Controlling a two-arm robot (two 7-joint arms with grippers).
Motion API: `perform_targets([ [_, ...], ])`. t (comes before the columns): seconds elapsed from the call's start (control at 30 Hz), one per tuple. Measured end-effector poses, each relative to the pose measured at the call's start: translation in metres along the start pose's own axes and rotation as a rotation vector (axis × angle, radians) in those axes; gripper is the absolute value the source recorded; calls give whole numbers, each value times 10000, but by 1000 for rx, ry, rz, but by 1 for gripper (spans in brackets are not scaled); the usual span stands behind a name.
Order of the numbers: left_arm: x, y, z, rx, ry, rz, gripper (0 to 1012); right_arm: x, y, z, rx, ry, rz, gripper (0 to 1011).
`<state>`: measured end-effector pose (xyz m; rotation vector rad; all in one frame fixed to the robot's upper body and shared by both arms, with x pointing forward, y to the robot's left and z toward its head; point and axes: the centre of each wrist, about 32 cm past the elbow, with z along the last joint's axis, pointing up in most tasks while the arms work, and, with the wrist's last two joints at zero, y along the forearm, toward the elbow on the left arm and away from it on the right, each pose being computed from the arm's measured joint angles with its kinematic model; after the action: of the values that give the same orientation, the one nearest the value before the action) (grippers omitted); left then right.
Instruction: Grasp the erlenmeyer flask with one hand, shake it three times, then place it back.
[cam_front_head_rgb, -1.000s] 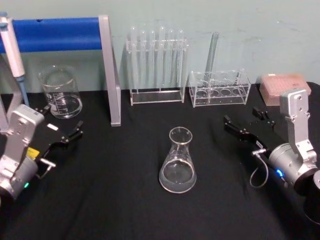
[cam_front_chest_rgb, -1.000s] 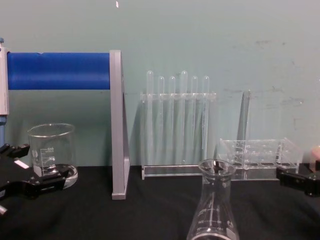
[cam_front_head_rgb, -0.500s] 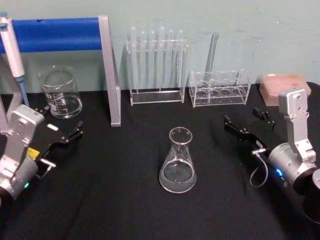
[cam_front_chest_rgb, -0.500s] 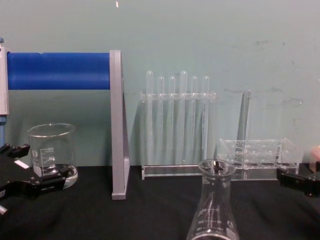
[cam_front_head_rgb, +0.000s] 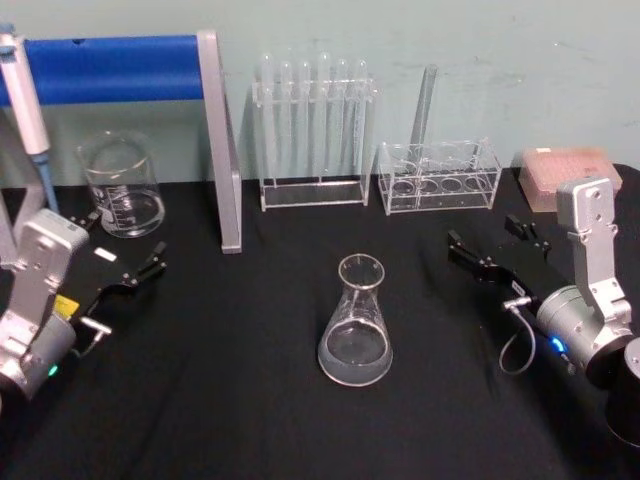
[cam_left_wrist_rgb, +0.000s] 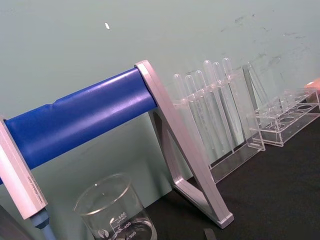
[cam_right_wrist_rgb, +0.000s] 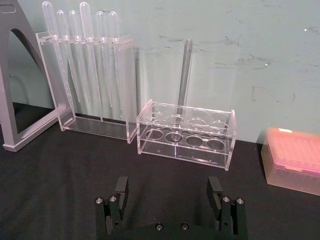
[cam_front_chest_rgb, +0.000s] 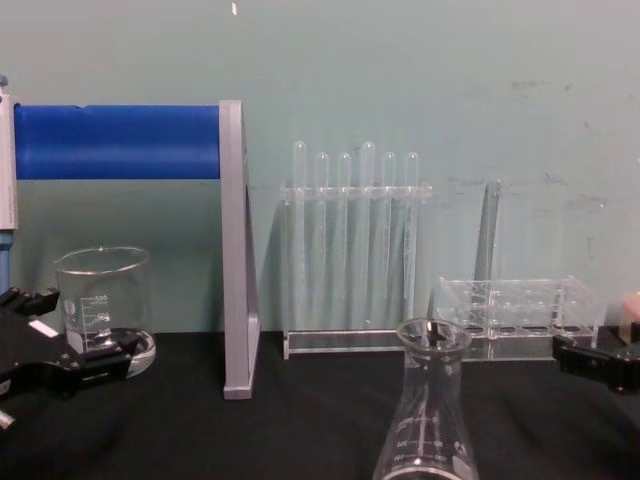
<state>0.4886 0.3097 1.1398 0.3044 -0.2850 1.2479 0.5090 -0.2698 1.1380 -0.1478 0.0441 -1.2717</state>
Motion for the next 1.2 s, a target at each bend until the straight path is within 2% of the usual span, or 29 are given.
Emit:
perform_targets([
  [1.2,0,0,0,0,0,0,1001,0,-1,0,1,0,1,1000],
])
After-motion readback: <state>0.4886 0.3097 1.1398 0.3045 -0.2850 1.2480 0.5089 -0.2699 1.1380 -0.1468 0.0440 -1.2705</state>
